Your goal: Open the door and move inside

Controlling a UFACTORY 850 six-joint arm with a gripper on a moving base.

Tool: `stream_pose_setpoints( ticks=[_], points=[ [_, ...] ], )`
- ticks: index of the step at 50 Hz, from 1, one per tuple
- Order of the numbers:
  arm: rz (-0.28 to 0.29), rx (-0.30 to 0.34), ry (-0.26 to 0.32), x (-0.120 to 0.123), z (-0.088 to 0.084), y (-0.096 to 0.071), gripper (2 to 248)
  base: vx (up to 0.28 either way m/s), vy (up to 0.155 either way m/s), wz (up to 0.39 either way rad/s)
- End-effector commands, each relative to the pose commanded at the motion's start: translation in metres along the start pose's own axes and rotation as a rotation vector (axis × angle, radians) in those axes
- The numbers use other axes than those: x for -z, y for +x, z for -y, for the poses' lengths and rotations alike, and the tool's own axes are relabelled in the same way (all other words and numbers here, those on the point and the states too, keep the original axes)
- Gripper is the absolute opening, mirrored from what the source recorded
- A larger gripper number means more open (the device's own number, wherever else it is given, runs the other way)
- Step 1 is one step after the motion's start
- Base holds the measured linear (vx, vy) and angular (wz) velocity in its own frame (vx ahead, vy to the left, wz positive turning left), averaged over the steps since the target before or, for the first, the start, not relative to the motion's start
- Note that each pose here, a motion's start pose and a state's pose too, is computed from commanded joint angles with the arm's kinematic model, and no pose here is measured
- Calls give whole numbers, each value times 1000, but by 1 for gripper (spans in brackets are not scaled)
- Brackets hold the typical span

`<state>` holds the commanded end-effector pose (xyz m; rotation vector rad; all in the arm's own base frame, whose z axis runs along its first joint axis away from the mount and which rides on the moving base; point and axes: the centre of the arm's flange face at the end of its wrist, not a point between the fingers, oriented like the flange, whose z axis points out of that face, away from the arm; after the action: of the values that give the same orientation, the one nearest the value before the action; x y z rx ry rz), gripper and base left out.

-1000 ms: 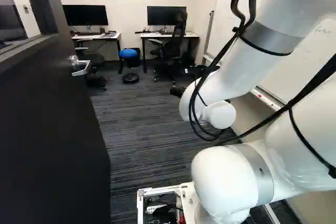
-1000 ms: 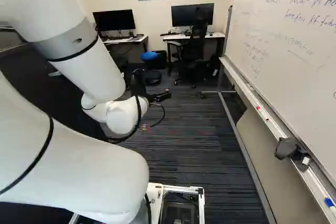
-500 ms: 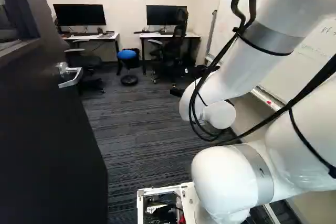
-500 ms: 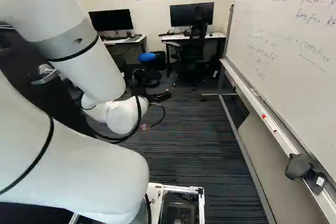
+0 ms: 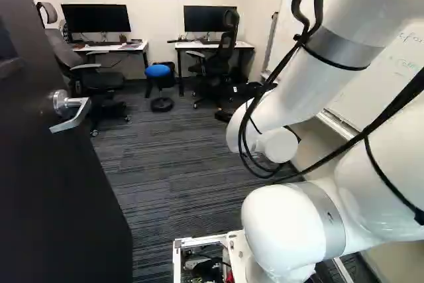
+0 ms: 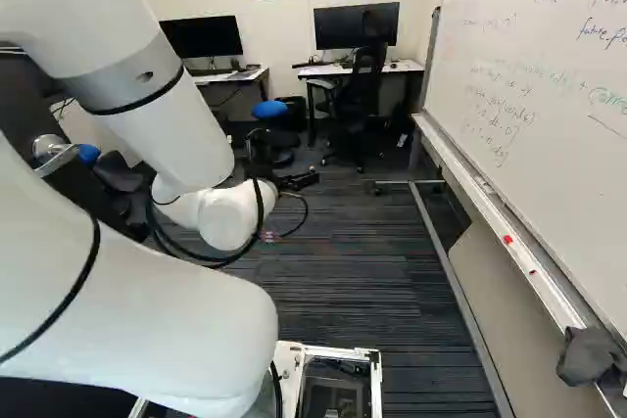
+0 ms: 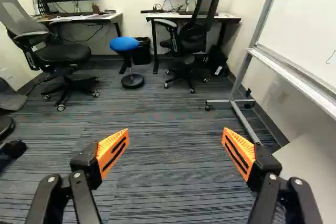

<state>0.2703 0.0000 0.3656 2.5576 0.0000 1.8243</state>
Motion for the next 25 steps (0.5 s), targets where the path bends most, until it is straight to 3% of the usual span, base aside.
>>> stream_pose_setpoints(
  ticks=[25],
  points=[
    [0, 0, 0, 0, 0, 0, 247, 177, 5, -13]
  ],
)
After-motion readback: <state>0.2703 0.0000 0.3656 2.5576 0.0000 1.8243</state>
